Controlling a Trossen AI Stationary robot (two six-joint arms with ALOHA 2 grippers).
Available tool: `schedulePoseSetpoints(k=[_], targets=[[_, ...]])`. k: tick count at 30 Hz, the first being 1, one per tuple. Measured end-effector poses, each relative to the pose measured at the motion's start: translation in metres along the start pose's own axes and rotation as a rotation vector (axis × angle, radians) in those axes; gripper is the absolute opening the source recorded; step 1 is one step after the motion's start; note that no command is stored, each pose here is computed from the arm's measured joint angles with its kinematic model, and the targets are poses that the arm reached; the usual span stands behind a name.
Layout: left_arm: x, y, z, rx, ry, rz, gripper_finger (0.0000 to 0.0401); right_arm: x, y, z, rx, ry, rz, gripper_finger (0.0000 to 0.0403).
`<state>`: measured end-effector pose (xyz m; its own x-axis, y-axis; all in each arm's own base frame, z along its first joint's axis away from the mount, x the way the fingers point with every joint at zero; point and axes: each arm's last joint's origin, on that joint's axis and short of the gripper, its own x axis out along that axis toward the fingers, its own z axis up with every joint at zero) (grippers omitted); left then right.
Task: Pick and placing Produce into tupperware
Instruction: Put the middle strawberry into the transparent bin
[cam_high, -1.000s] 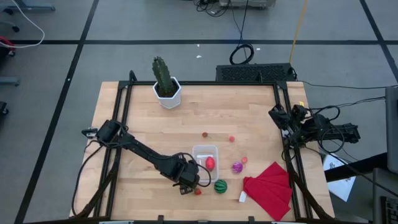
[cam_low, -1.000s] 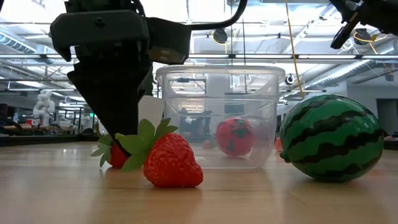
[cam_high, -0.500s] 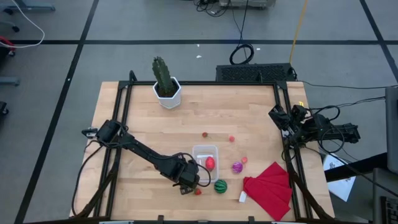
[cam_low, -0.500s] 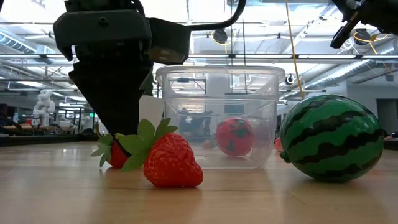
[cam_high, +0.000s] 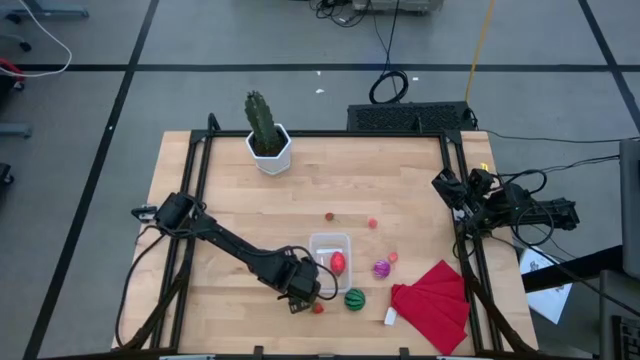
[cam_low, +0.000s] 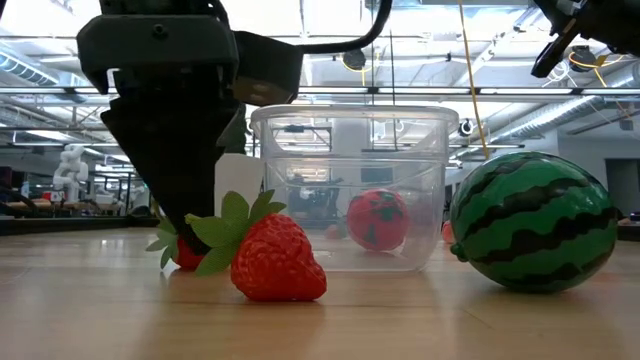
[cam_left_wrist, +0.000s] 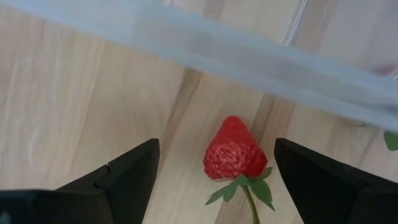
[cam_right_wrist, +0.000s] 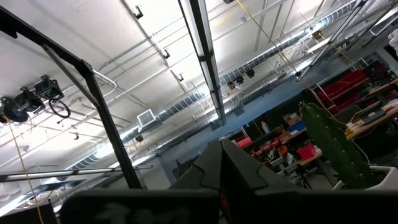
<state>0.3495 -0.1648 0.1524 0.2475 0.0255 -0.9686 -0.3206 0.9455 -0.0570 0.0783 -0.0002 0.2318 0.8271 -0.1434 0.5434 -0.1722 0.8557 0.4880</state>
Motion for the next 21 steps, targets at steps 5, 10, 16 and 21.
schedulePoseSetpoints(k=[5, 10, 16, 21], targets=[[0.0000, 0.0007, -0.0007, -0.018, 0.008, 0.007, 0.0323, 0.0000, 0.0000, 0.0000, 0.000, 0.000, 0.000, 0.0000], [0.0000, 0.0008, -0.0006, -0.028, 0.003, 0.012, 0.0323, 0.0000, 0.0000, 0.0000, 0.000, 0.000, 0.000, 0.0000], [0.0000, 0.0008, -0.0006, -0.029, 0.002, 0.013, 0.0320, 0.0000, 0.0000, -0.0001, 0.000, 0.000, 0.000, 0.0000], [0.0000, 0.0008, -0.0005, -0.029, 0.001, 0.013, 0.0279, 0.0000, 0.0000, 0.0000, 0.000, 0.000, 0.000, 0.0000]])
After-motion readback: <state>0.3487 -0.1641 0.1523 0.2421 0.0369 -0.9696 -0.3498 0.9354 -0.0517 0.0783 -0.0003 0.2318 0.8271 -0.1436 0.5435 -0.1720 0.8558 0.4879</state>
